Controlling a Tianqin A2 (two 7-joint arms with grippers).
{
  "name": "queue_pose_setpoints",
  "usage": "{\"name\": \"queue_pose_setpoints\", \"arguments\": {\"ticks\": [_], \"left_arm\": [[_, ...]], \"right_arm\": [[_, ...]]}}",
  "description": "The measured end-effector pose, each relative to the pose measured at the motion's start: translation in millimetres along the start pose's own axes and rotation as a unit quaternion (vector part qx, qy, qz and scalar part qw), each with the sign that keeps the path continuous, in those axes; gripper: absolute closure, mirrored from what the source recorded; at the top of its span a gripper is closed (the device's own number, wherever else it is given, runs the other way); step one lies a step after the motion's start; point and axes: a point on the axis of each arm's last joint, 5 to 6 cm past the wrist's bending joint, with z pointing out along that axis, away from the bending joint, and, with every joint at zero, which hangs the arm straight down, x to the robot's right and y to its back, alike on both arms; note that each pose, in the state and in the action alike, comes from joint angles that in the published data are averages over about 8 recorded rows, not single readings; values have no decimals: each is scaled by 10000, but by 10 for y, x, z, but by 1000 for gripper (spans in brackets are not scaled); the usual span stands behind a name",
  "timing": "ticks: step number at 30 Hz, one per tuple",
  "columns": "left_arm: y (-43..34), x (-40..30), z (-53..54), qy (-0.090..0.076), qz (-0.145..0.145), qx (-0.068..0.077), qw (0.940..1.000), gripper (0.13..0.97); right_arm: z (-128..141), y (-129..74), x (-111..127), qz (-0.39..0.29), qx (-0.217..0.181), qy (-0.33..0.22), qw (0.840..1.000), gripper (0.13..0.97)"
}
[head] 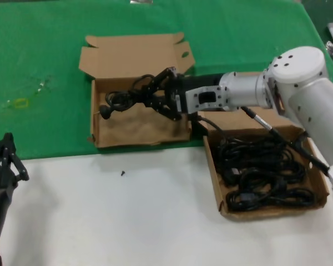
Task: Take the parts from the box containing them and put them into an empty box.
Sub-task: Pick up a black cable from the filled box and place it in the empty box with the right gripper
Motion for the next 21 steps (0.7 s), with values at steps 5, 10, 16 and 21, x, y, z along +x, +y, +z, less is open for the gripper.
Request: {"name": "queue_pose_setpoints", "arguments": {"ticks": [5, 10, 16, 21], "left_arm": [[0, 0, 0, 0, 0, 0, 10000, 954], [0, 0, 0, 0, 0, 0, 10000, 954], [0, 0, 0, 0, 0, 0, 10000, 954], [0, 0, 0, 0, 0, 0, 10000, 954]], "right_arm": [[87, 61, -48, -29, -154, 20, 9999, 882], [132, 85, -102, -28, -282, 60, 9996, 882], [162, 94, -167, -33, -382, 124, 9992, 858], [182, 88, -204, -37, -398, 151, 9991, 817]]}}
